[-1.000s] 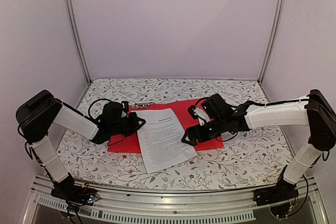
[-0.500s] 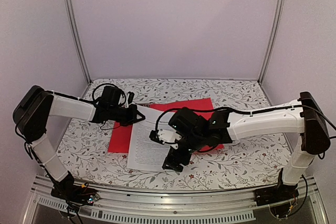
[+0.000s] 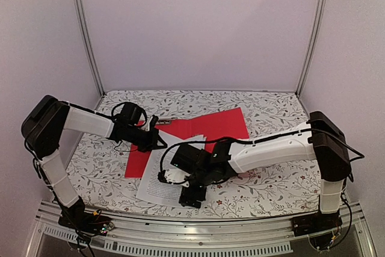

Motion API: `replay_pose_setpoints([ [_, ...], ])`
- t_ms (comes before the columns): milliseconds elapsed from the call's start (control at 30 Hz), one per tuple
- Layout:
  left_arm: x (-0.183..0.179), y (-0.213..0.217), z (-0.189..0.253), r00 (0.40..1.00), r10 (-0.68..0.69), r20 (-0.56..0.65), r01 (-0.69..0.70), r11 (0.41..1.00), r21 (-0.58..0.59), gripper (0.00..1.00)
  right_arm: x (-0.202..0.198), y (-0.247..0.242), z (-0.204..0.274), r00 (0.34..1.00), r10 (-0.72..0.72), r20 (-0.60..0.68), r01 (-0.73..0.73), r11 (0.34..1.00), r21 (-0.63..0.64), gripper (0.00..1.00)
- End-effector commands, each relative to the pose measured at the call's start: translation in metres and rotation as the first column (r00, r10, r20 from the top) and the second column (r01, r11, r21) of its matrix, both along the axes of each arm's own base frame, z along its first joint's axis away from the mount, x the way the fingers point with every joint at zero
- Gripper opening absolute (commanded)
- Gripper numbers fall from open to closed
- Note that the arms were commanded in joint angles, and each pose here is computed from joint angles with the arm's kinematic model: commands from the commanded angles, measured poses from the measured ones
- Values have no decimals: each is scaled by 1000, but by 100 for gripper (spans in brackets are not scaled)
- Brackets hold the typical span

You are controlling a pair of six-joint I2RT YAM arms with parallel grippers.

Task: Put the files into the folder
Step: Adjust the file at the center of the board.

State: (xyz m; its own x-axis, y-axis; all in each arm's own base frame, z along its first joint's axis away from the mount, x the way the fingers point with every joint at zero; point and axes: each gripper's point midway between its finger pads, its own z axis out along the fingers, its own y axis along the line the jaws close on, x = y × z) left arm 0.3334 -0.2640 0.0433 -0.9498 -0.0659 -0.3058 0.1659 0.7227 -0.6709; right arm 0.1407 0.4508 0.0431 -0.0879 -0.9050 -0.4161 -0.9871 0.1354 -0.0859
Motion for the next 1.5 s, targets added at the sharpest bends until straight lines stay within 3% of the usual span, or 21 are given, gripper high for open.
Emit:
replay_pose_setpoints([
  [0, 1, 1, -5, 1000, -8, -24, 8, 1000, 5, 2, -4, 4, -9, 999, 35, 32, -33, 998, -56, 94],
  [367, 1, 4, 1, 1000, 8, -12, -8, 1000, 6, 3, -24, 13, -1, 995, 90, 39, -87, 994, -58, 94],
  [600, 0, 3, 7, 1000, 0, 0, 0, 1000, -4, 10, -18, 12, -12, 992, 91, 86, -80, 990, -118, 94],
  [1467, -1, 3, 6, 1000, -3, -4, 3, 1000, -5, 18, -4, 8, -27, 983, 68, 172, -30, 977, -210, 93],
])
